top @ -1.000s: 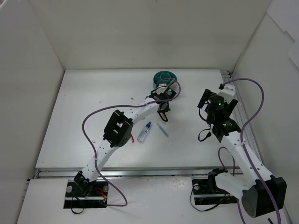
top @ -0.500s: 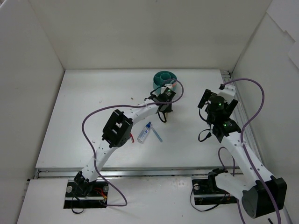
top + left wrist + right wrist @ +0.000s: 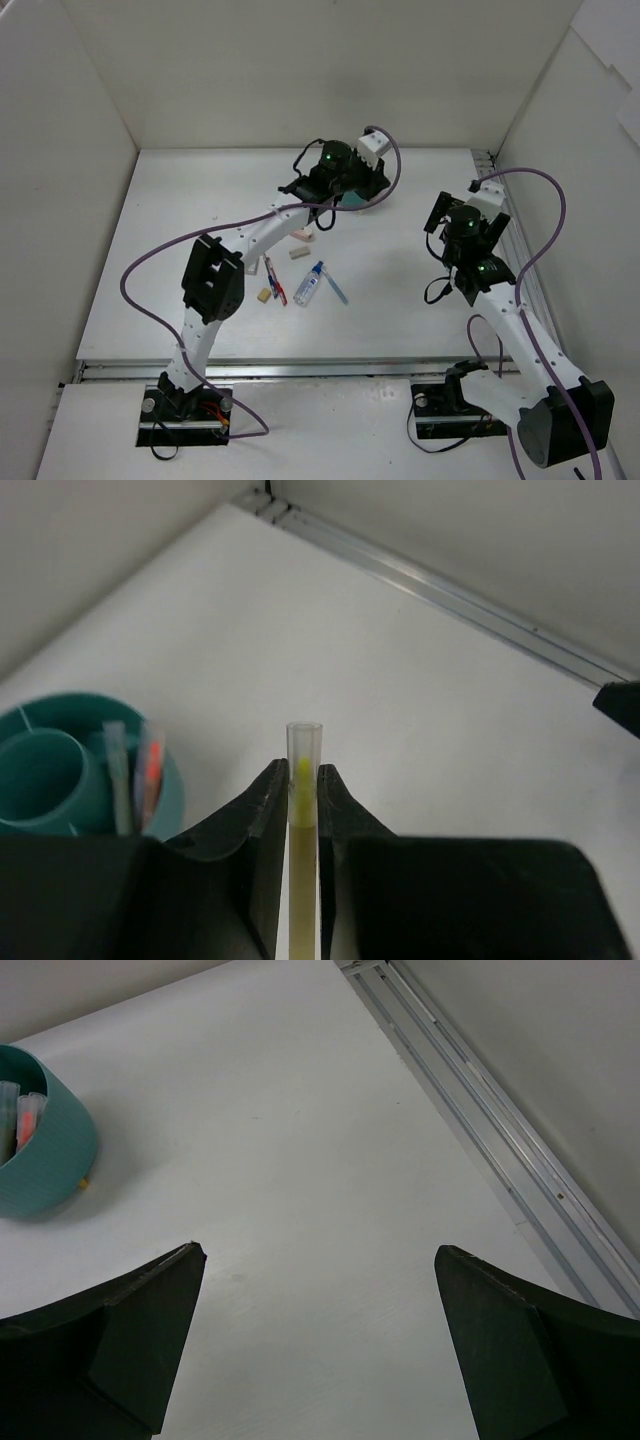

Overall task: Sort the stationery into containers
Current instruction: Place the pen in the storage box.

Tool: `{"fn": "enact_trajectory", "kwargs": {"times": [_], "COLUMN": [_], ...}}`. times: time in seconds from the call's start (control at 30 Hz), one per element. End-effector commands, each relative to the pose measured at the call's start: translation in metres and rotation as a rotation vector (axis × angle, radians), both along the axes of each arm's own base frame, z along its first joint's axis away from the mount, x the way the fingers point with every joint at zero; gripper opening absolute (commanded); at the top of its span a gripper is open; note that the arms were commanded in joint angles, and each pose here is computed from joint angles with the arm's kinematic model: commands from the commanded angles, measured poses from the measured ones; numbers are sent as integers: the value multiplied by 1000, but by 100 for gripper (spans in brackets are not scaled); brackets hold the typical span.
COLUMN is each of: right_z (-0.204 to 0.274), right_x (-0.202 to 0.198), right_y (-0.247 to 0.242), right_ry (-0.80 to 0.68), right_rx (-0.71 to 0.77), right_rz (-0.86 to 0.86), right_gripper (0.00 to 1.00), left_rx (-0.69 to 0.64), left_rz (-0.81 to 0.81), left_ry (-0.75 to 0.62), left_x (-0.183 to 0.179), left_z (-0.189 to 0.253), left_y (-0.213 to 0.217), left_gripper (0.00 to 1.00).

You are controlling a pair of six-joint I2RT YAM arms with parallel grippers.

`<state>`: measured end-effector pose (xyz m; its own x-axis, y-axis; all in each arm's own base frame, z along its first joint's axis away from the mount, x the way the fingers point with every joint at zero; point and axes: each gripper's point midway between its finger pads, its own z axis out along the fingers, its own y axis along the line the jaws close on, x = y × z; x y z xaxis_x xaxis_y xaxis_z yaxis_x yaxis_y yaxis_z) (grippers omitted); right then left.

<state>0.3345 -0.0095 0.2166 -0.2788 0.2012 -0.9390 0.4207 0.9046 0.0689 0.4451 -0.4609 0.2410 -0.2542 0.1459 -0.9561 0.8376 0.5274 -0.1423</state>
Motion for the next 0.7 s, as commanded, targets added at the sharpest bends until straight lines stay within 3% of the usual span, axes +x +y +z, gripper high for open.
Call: {"fn": "enact_trajectory", "kwargs": {"times": [0.0, 0.33, 0.67], "right_z": [16, 13, 7], "right_x": [7, 13, 17], "right_y": [-9, -12, -15], "right_ry": [-50, -23, -3], "right_rx": [-22, -60, -79], "right_rz": [-51, -65, -75], "right_gripper": [98, 98, 98], "left_rx": [-156, -263, -253], "left_rz": [-127, -182, -175], "left_ry": [-323, -459, -538], "left_x": [14, 75, 94], "left_z": [104, 115, 87], "left_y": [10, 23, 15], "left_gripper": [0, 0, 0]}}
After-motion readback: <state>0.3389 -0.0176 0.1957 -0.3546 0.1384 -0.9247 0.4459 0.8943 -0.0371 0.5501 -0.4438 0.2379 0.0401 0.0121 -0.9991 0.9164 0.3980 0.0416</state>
